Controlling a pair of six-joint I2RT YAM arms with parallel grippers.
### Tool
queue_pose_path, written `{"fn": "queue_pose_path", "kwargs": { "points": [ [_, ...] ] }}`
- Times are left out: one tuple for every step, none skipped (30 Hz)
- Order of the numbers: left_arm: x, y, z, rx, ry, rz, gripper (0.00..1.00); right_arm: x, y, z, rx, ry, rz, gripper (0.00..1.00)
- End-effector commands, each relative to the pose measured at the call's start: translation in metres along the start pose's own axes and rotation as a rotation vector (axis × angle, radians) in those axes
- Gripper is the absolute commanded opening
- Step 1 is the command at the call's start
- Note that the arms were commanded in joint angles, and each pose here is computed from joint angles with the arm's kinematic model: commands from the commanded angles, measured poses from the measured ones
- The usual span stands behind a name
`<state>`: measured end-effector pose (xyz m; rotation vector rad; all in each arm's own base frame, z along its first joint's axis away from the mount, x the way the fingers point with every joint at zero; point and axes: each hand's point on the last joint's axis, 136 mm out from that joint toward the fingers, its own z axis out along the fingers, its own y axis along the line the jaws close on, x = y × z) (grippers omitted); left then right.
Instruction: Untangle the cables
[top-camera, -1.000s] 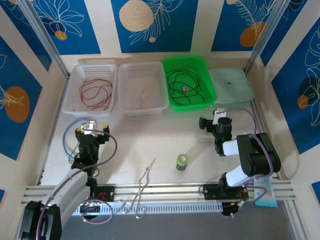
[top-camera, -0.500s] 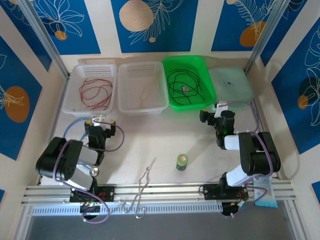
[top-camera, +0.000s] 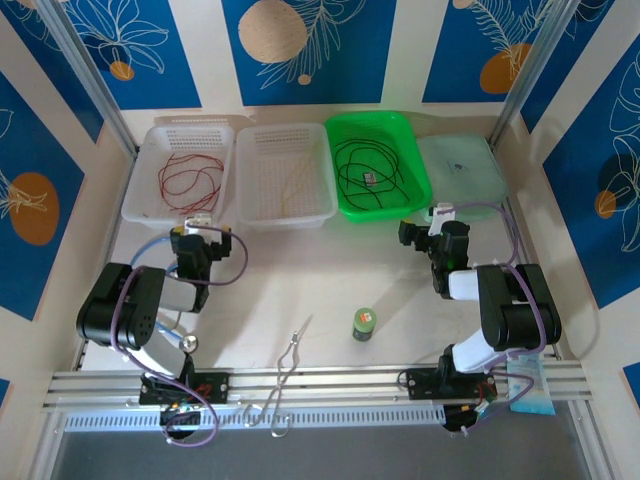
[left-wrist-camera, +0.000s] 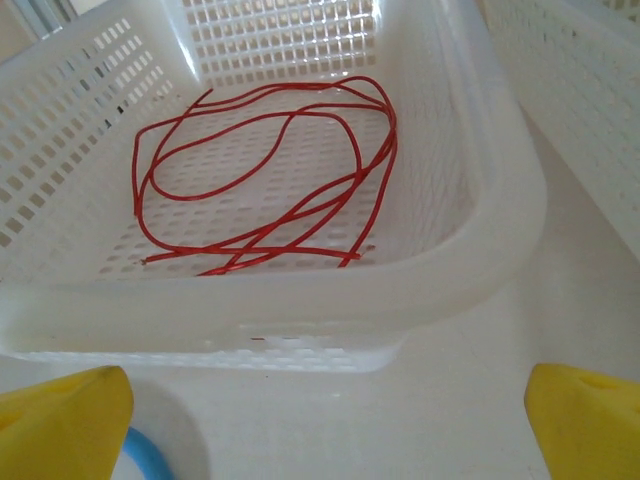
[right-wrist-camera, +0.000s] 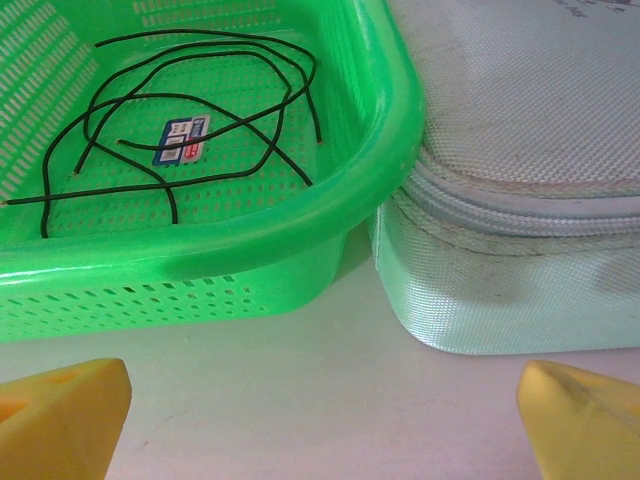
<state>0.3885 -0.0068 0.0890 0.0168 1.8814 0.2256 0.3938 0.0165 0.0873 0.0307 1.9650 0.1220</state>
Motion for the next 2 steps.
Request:
{"fn": "queue_pose_path", "kwargs": {
  "points": [
    [-0.0085, 0.001, 0.0008, 0.008, -0.018, -0.024, 1.0, -0.0081, 0.0023, 0.0001, -0.015, -0.022, 0.006, 0.99],
    [-0.0082, 0.0011, 0.0001, 0.008, -0.019, -0.024, 1.0, -0.0084, 0.002, 0.0, -0.013, -0.025, 0.005, 0.99]
  ]
}}
